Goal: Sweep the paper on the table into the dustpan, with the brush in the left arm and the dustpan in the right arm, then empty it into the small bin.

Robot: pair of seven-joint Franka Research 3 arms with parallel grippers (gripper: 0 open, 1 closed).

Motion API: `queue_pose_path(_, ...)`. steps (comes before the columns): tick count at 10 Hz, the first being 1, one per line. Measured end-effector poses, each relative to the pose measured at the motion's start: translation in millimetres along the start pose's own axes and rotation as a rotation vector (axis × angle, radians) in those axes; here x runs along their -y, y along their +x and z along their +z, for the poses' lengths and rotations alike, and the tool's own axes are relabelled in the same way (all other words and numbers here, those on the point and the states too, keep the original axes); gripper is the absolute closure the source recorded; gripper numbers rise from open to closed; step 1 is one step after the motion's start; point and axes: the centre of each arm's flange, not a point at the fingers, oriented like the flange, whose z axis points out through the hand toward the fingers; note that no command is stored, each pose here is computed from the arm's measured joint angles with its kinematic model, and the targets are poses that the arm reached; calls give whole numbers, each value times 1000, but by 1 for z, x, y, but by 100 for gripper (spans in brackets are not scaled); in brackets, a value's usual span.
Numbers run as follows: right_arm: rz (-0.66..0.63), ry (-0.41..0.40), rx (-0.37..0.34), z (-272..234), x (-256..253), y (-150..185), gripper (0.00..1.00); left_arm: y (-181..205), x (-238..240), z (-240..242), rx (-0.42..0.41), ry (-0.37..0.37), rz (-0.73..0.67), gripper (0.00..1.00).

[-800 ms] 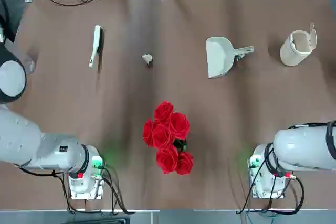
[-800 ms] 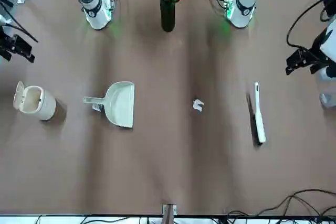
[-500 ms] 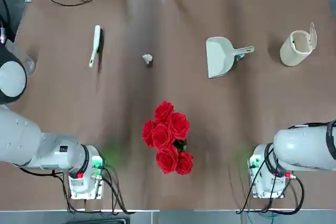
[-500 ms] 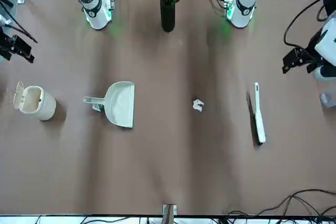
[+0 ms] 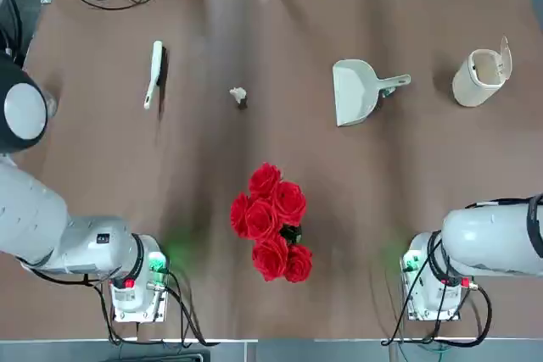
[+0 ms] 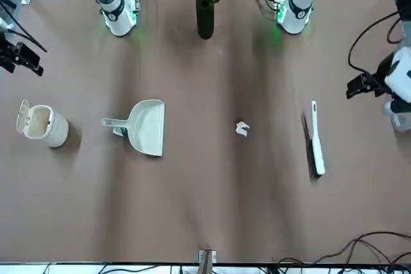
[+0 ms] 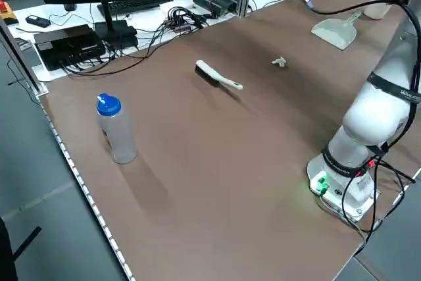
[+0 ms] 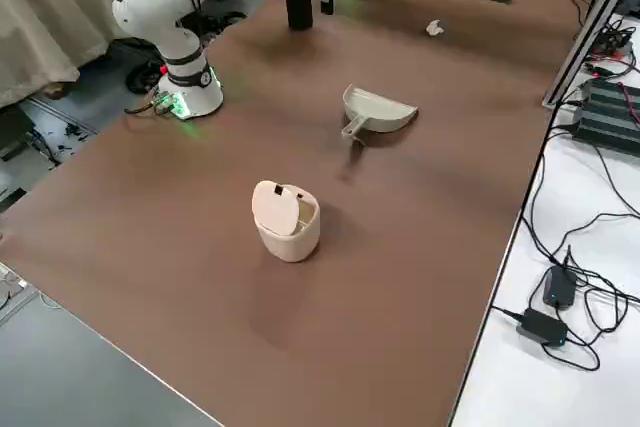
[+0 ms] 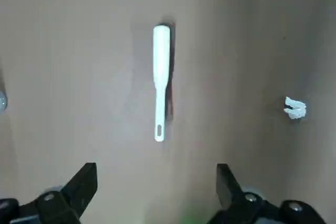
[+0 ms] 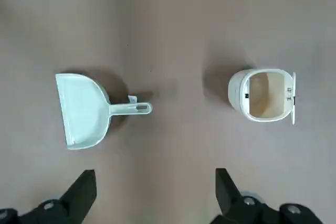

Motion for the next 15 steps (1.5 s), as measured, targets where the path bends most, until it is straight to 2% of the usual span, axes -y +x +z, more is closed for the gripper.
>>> queue_pose_path(2, -181, 3, 21, 14, 7, 2, 0, 9, 24, 40, 52, -2, -40, 0)
queue_pose_path(5, -415, 1, 33, 49, 52, 7, 0, 11, 20, 122, 101, 0, -39, 0)
queue_pose_path(7, -617, -4, 34, 79, 84, 7, 0, 7, 16, 175, 93, 0, -44, 2)
queue_pose_path(11, -979, -55, 68, 141, 108, 0, 0, -12, 30, 263, 76, -7, -75, 5)
queue_pose_path(13, -1126, -99, 56, 189, 114, -6, 0, -17, 31, 303, 73, -9, -93, 5)
queue_pose_path(15, -1232, -124, 68, 216, 115, -8, 0, -15, 28, 332, 62, -13, -92, 7)
